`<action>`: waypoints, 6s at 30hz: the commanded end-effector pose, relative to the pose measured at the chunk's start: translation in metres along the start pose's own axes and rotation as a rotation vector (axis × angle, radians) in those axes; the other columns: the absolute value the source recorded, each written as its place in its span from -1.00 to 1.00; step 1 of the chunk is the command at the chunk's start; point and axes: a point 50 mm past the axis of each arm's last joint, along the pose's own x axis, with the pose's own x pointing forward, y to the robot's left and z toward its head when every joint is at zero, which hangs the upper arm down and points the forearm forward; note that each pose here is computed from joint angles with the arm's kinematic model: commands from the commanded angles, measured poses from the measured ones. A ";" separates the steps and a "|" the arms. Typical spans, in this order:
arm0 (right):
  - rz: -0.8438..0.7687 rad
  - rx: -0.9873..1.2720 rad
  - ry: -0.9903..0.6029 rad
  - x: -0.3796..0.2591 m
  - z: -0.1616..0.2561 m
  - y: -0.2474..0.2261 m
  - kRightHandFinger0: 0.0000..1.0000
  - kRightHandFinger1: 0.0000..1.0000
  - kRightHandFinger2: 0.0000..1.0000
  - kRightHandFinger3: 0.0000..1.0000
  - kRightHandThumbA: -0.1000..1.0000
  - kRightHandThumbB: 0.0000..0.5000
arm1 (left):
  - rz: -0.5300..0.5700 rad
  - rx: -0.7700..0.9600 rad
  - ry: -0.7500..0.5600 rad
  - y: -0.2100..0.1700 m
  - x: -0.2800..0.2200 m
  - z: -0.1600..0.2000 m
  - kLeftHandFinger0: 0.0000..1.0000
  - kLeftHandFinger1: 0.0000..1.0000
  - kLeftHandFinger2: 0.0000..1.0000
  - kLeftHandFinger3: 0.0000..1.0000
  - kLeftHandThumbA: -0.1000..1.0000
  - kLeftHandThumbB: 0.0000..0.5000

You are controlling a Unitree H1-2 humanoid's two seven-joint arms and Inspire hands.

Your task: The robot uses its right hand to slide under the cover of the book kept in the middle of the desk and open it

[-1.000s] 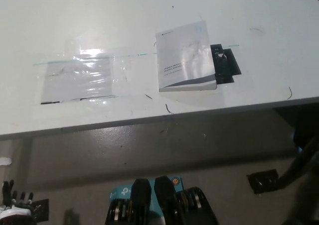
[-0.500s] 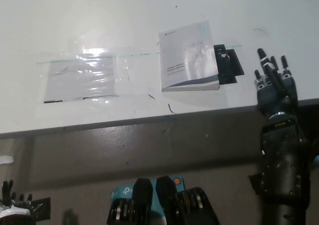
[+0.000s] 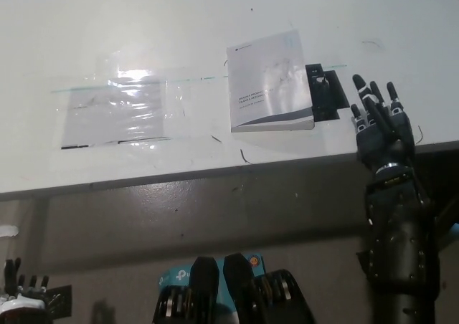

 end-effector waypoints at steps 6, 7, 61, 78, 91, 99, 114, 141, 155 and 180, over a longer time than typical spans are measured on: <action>0.122 -0.021 0.000 0.010 -0.005 0.040 0.80 0.72 0.76 1.00 1.00 -0.47 | -0.019 -0.019 -0.044 -0.011 0.002 0.014 0.84 0.90 0.92 1.00 1.00 -0.91; 0.120 -0.027 0.005 0.011 -0.007 0.040 0.77 0.74 0.75 0.97 1.00 -0.49 | -0.026 -0.017 -0.045 -0.008 0.000 0.013 0.88 0.89 0.89 1.00 1.00 -0.92; 0.261 -0.176 0.154 0.016 -0.086 0.132 0.14 0.25 0.36 0.76 1.00 -0.38 | -0.027 0.044 -0.042 -0.015 0.002 0.014 0.94 0.96 0.94 1.00 1.00 -1.00; 0.440 -0.476 0.079 0.012 -0.074 0.173 0.13 0.12 0.21 0.62 1.00 -0.28 | -0.013 0.042 -0.029 -0.010 0.002 0.014 0.99 1.00 0.95 1.00 1.00 -0.99; 0.683 -1.004 0.040 0.014 -0.084 0.187 0.19 0.18 0.19 0.55 1.00 0.11 | -0.007 0.061 -0.028 -0.002 0.001 0.016 0.98 1.00 1.00 1.00 1.00 -0.93; 0.815 -1.469 -0.070 0.023 -0.087 0.186 -0.12 0.01 0.12 0.52 1.00 0.05 | -0.004 0.079 -0.030 -0.005 0.002 0.019 0.94 0.97 0.93 1.00 1.00 -0.92; 1.340 -2.620 -0.514 0.017 -0.101 0.184 -0.26 -0.11 0.01 0.59 1.00 0.39 | 0.000 0.118 -0.053 -0.024 -0.003 0.022 0.84 0.90 0.87 1.00 1.00 -0.95; 1.654 -2.742 -1.100 -0.040 -0.139 0.253 -0.68 -0.87 -0.85 -0.31 1.00 0.41 | -0.013 0.166 -0.062 -0.031 -0.006 0.022 1.00 0.96 0.99 1.00 1.00 -1.00; 1.645 -2.597 -0.995 -0.045 -0.113 0.236 -0.31 -0.66 -0.61 0.17 1.00 0.44 | 0.010 0.165 -0.047 -0.019 -0.003 0.018 0.98 0.92 0.96 1.00 1.00 -1.00; 0.967 -1.867 -1.109 -0.131 0.091 0.146 0.05 0.04 0.13 0.65 1.00 -0.02 | 0.008 0.119 -0.001 -0.007 -0.003 -0.004 0.96 1.00 1.00 1.00 1.00 -1.00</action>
